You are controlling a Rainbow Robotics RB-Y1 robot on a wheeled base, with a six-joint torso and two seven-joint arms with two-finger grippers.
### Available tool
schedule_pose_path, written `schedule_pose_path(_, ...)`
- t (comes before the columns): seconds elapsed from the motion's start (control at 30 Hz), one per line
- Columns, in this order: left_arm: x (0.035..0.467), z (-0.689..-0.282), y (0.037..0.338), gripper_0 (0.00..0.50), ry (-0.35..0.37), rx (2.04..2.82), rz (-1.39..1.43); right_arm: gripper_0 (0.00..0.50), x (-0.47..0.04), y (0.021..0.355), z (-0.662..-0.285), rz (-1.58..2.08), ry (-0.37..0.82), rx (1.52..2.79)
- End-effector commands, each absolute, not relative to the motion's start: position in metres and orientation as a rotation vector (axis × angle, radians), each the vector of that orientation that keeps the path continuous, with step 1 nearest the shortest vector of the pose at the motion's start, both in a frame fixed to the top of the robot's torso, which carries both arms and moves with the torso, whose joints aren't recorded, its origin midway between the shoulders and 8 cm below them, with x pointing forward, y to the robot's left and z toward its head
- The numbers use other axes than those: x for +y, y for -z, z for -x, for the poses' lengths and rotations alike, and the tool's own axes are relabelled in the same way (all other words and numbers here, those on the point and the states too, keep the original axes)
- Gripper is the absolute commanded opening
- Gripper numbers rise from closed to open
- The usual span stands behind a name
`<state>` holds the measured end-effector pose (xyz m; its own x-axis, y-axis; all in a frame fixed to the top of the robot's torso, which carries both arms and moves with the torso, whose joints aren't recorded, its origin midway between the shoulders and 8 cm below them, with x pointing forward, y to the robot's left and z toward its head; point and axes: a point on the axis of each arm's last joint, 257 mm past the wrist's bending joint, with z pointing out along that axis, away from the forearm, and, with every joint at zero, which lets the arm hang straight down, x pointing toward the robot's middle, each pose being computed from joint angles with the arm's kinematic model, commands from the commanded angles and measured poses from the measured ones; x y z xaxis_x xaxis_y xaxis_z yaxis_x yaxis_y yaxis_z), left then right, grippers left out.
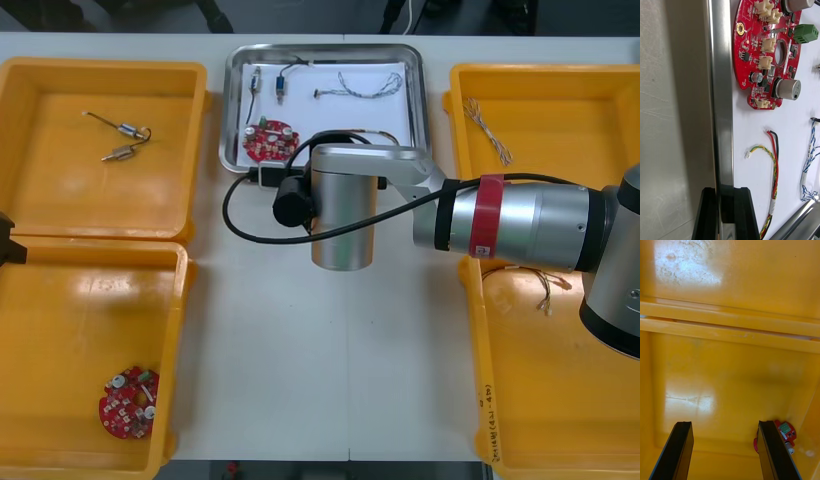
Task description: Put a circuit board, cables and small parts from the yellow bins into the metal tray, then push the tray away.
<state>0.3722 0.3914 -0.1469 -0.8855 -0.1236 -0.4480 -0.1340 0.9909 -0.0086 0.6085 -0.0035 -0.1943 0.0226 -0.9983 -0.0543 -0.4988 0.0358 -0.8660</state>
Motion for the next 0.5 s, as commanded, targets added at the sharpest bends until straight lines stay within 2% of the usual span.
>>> schedule_pose_path(0.03, 0.395, -0.3689, 0.1424, 0.5, -0.063, 2.655, 0.105, 0.0, 0.008, 0.1625, -0.6196, 1.555, 0.891, 1.489)
schedule_pose_path(0.17, 0.395, -0.3689, 0.1424, 0.5, -0.063, 2.655, 0.105, 0.0, 0.0069, 0.1626, -0.6204, 1.555, 0.895, 1.491)
schedule_pose_path(0.2, 0.395, -0.3689, 0.1424, 0.5, -0.063, 2.655, 0.105, 0.02, 0.0072, 0.1614, -0.6207, 1.553, 0.896, 1.489)
schedule_pose_path(0.27, 0.395, -0.3689, 0.1424, 0.5, -0.063, 2.655, 0.105, 0.221, 0.0076, 0.1614, -0.6207, 1.558, 0.898, 1.484)
schedule_pose_path(0.3, 0.395, -0.3689, 0.1424, 0.5, -0.063, 2.655, 0.105, 0.286, 0.0072, 0.1626, -0.6203, 1.557, 0.894, 1.489)
schedule_pose_path(0.33, 0.395, -0.3689, 0.1424, 0.5, -0.063, 2.655, 0.105, 0.398, 0.0084, 0.1628, -0.6196, 1.555, 0.891, 1.49)
schedule_pose_path(0.37, 0.395, -0.3689, 0.1424, 0.5, -0.063, 2.655, 0.105, 0.486, 0.0087, 0.1619, -0.6198, 1.554, 0.892, 1.488)
schedule_pose_path(0.4, 0.395, -0.3689, 0.1424, 0.5, -0.063, 2.655, 0.105, 0.5, 0.0097, 0.1618, -0.6194, 1.556, 0.889, 1.486)
schedule_pose_path(0.5, 0.395, -0.3689, 0.1424, 0.5, -0.063, 2.655, 0.105, 0.5, 0.0117, 0.1614, -0.6169, 1.56, 0.887, 1.483)
